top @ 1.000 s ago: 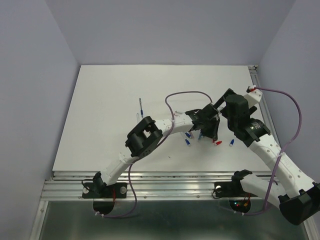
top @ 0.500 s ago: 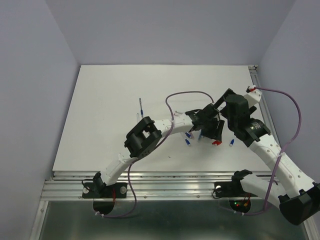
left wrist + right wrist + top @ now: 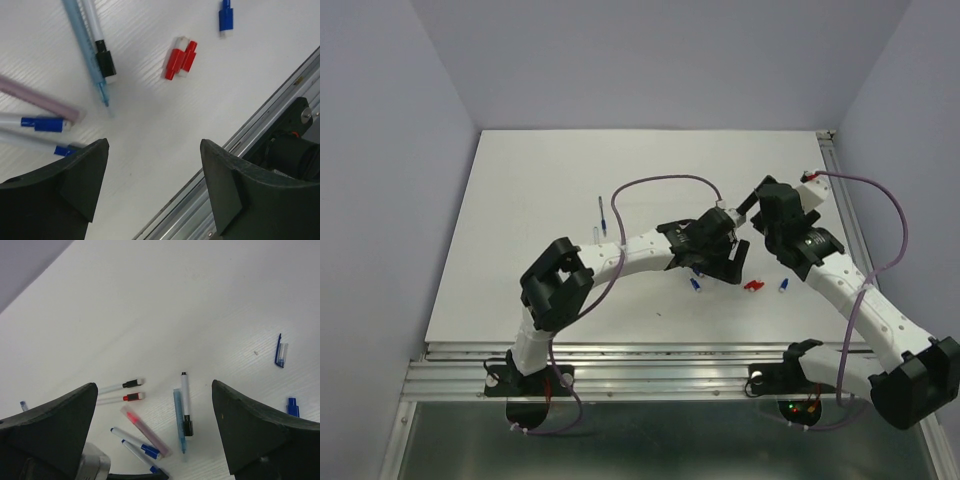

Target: Open the pen caps

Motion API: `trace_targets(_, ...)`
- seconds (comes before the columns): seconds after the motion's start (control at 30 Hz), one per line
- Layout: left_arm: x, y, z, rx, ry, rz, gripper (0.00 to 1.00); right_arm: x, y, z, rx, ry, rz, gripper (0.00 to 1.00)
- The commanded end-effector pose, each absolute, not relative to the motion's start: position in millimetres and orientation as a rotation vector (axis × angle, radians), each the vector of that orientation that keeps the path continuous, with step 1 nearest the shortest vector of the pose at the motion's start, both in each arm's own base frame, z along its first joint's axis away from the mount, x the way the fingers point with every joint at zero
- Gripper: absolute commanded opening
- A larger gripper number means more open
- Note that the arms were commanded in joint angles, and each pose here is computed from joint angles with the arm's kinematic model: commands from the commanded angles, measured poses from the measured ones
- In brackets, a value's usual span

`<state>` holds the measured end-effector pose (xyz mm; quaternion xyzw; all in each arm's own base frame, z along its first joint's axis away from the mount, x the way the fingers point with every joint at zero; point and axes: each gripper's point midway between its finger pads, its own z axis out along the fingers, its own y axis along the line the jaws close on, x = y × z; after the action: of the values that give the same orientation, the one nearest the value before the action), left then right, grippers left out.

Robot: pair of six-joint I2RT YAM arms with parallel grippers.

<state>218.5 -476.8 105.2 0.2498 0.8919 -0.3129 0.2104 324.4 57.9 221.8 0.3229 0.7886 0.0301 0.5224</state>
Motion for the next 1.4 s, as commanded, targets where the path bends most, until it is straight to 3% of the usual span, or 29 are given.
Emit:
trace_targets(0.0, 248, -447, 148, 0.541, 2.356, -0.803, 0.86, 329, 61, 209, 0.762, 1.961, 0.054, 1.0)
trace_targets(0.47, 295, -342, 124, 0.174, 2.412, -0.619, 0.85, 318, 74, 144, 0.657, 2.184, 0.057, 1.0)
trace_targets(1.0, 302, -363, 87, 0.112, 2.565, -0.577, 0.76, 310, 58, 121, 0.653, 2.189, -0.05, 1.0)
trace_targets(1.37, 298, -371, 87, 0.118, 2.562, -0.59, 0.76, 323, 73, 76, 0.637, 2.338, -0.035, 0.86)
